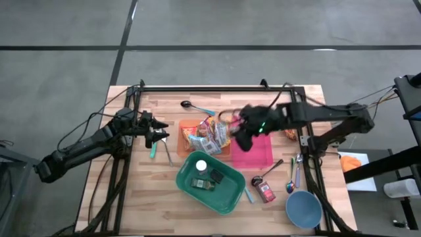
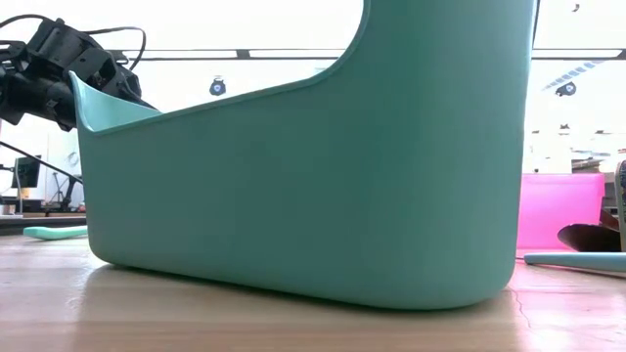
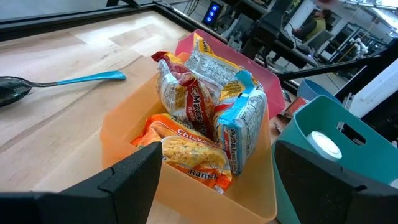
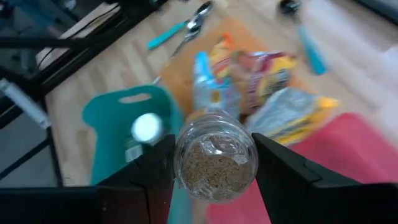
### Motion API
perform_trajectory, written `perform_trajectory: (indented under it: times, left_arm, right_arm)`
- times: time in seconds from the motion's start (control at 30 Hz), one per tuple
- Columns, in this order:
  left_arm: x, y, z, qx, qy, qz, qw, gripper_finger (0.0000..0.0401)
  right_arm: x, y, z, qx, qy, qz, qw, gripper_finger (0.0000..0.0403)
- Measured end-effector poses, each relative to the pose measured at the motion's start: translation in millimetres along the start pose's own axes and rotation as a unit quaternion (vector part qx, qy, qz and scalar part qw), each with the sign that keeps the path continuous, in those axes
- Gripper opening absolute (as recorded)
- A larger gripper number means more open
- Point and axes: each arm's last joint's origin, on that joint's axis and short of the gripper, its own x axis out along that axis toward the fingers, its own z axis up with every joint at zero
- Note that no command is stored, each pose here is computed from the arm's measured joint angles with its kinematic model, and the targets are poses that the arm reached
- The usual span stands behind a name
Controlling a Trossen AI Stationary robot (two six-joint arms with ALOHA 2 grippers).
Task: Pick & Place Food Item
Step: Put the brown seasoning bottle into the green bin
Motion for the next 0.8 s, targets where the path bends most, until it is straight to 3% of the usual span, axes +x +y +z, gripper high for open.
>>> perform_trajectory:
  times: [0.13, 0.4, 0.8]
  left_arm:
    - [0.0, 0.0, 0.0, 0.0, 0.0, 0.0, 1.0, 0.0315]
    - [0.0, 0.0, 0.0, 0.0, 0.0, 0.0, 1.0, 0.0315]
    - [0.0, 0.0, 0.0, 0.0, 0.0, 0.0, 1.0, 0.0315]
  right_arm:
    - [17.5, 34.2, -8.4, -0.008, 0.038, 0.008, 0.999, 0.0184]
    - [48.3, 82.9, -23.6, 0.021, 0.12, -0.028, 0.992, 0.0184]
    - [93.0, 112.8, -40.9, 0.076, 0.235, -0.094, 0.964, 0.0184]
